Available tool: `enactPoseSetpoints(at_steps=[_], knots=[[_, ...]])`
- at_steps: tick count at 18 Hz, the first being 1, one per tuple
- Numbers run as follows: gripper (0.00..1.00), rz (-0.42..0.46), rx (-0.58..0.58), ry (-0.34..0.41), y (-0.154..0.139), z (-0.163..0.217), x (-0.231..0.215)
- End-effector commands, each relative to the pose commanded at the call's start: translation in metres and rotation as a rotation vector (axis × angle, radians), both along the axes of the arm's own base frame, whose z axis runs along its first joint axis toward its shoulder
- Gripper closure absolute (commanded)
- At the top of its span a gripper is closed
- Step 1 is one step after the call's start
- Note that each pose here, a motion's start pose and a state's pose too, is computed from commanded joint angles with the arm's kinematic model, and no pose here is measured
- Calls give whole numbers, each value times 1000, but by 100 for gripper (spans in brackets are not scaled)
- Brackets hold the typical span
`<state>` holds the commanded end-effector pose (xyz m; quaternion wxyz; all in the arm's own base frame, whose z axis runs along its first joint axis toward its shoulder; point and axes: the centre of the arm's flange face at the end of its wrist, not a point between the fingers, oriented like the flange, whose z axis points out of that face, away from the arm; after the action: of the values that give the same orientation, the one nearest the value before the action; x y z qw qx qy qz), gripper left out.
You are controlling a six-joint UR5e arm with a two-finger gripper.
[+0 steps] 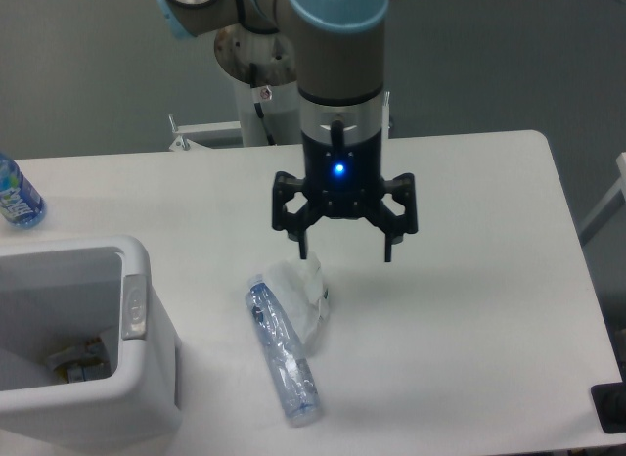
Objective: Place the trash in the trash can
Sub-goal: 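Lower the open gripper onto the white tissue beside the bottle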
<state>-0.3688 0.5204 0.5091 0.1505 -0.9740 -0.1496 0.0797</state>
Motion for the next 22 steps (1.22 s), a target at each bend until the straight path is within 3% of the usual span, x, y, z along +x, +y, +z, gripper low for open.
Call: enactPoseSetpoints(at_steps=[6,12,17,22], knots=[[0,-13,-93,-47,-6,-58,7],[0,-20,-144,-96,-17,-150,34],[0,-39,-229,-180,-26,-216,52],[3,-61,-348,-188,-26,-262,66]])
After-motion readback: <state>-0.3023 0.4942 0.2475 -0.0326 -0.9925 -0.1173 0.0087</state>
